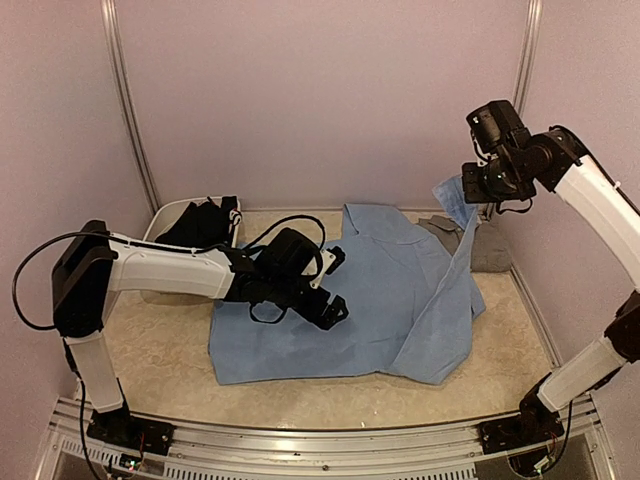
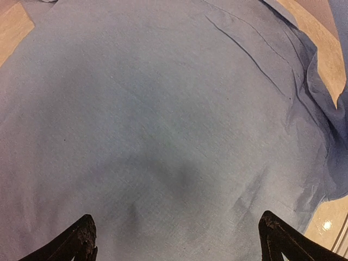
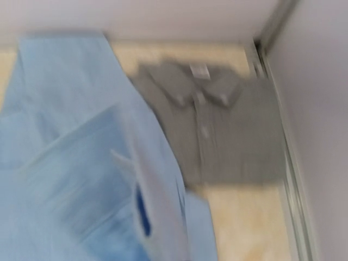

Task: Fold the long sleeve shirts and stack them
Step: Pick up the sleeve from the center of the board, then pick up the flattened shirt from the center of the board.

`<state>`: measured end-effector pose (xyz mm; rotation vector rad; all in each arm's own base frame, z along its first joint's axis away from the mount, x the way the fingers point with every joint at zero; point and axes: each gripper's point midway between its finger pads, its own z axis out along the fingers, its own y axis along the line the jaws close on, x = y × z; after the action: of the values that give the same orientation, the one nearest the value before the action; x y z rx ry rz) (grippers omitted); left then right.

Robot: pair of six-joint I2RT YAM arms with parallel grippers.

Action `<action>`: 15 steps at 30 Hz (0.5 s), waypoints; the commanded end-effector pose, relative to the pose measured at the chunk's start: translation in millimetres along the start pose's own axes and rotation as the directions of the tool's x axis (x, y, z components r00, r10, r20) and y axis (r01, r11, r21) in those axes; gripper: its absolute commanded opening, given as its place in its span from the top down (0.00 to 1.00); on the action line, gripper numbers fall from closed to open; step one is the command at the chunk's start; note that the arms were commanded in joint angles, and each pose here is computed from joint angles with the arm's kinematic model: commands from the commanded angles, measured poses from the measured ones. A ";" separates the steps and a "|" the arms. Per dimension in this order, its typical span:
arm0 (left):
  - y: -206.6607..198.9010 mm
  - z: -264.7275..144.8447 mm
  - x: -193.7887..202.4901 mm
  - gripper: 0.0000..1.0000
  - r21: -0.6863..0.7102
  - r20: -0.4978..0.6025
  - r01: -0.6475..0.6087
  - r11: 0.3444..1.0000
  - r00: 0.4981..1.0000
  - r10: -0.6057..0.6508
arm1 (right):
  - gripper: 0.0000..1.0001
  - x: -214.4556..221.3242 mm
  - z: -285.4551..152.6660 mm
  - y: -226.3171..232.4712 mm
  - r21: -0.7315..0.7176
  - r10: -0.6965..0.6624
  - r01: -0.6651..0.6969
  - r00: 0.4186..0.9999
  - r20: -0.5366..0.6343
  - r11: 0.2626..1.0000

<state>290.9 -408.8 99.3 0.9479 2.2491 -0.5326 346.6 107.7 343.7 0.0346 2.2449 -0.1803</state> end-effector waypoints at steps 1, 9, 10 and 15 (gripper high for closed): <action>-4.0 -0.2 -21.7 0.01 0.032 0.060 0.040 0.999 0.997 -0.042 | 1.00 -57.8 6.9 24.9 -0.014 -0.064 0.068 0.981 0.183 0.998; 3.4 8.8 -5.2 0.01 -0.008 0.013 0.064 0.998 0.998 -0.064 | 1.00 -113.6 24.5 53.2 0.023 -0.132 0.131 0.950 0.285 0.991; 4.3 9.4 -3.8 0.01 -0.013 0.009 0.067 0.998 0.998 -0.067 | 1.00 -117.1 27.5 54.9 0.035 -0.141 0.137 0.946 0.290 0.990; 4.5 8.3 -3.4 0.01 -0.013 0.010 0.075 0.997 0.997 -0.075 | 1.00 -117.9 57.7 75.0 0.065 -0.219 0.210 0.930 0.294 0.976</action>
<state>296.7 -408.9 93.0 0.8773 2.2873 -0.5514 454.6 165.3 388.3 -0.1508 2.0006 -0.2683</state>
